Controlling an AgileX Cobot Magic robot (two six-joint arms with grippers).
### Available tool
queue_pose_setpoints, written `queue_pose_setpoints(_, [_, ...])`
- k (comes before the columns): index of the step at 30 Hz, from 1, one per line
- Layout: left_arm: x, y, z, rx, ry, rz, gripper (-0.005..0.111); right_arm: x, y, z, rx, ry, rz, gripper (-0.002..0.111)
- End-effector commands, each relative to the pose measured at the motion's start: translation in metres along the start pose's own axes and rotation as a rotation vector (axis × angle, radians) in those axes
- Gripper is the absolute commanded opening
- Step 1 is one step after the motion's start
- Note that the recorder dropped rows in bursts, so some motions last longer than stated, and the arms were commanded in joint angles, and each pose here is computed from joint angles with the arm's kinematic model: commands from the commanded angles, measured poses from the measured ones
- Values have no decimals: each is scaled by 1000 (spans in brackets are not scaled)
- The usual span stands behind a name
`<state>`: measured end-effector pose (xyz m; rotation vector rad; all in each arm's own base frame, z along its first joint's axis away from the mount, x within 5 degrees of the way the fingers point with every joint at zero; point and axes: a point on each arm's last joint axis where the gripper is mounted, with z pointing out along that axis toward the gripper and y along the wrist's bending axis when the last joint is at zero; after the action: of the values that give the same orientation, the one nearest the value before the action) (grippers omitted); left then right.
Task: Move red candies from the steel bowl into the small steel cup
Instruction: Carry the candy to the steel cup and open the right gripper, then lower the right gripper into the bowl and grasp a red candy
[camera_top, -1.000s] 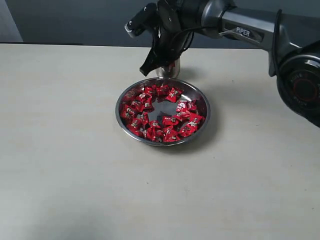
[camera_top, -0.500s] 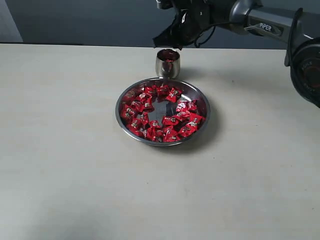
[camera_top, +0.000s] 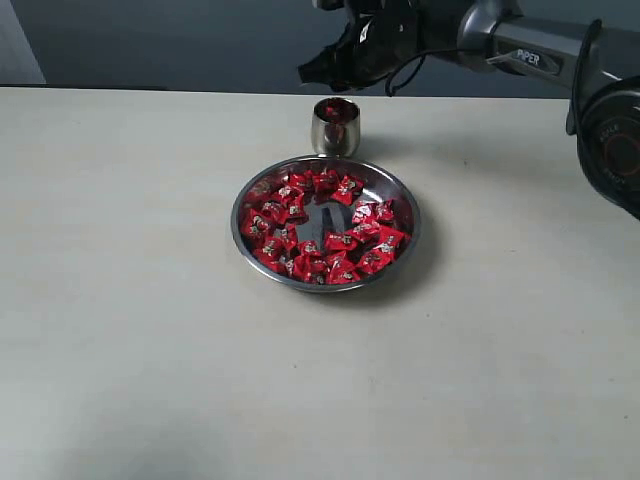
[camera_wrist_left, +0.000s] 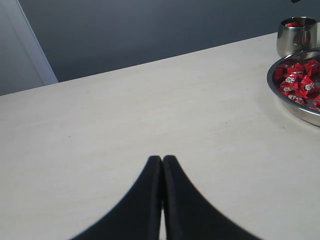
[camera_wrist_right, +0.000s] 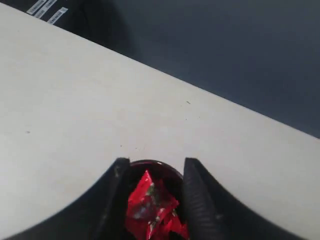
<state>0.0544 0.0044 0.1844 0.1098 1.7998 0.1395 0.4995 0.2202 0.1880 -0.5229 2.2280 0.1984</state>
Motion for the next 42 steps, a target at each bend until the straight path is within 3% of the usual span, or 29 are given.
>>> queue_pose_setpoints(1, [-1,0,0,-1,-12,-3,0,-3,-3,-1,4,-17,-1,46])
queue_pose_setpoints(5, [-1,0,0,-1,-12,-3,0,-1,-2,-7,-8,45,16,40])
queue_pose_setpoints(10, [-1,0,0,-1,-12,-3,0,10,11,-28,-81,300,58,26])
queue_pose_setpoints(12, [-1,0,0,-1,-12,-3,0,19,20,-32,-133,399,-6,23])
queue_pose_setpoints(14, [-1,0,0,-1,-12,-3,0,32,39,-32,-270,504,-119,29])
queue_pose_setpoints(15, [-1,0,0,-1,-12,-3,0,39,51,-31,-350,538,-161,39])
queue_pose_setpoints(17, [-1,0,0,-1,-12,-3,0,45,66,-25,-377,554,-186,47])
queue_pose_setpoints(24, [-1,0,0,-1,-12,-3,0,75,96,-9,-433,683,-228,45])
queue_pose_setpoints(31, [-1,0,0,-1,-12,-3,0,77,110,-5,-450,653,-226,45])
queue_pose_setpoints(33, [-1,0,0,-1,-12,-3,0,77,110,-5,-447,652,-228,41])
queue_pose_setpoints(40, [-1,0,0,-1,-12,-3,0,77,110,-5,-447,649,-228,-1])
queue_pose_setpoints(42, [-1,0,0,-1,-12,-3,0,77,110,-5,-446,647,-228,-1])
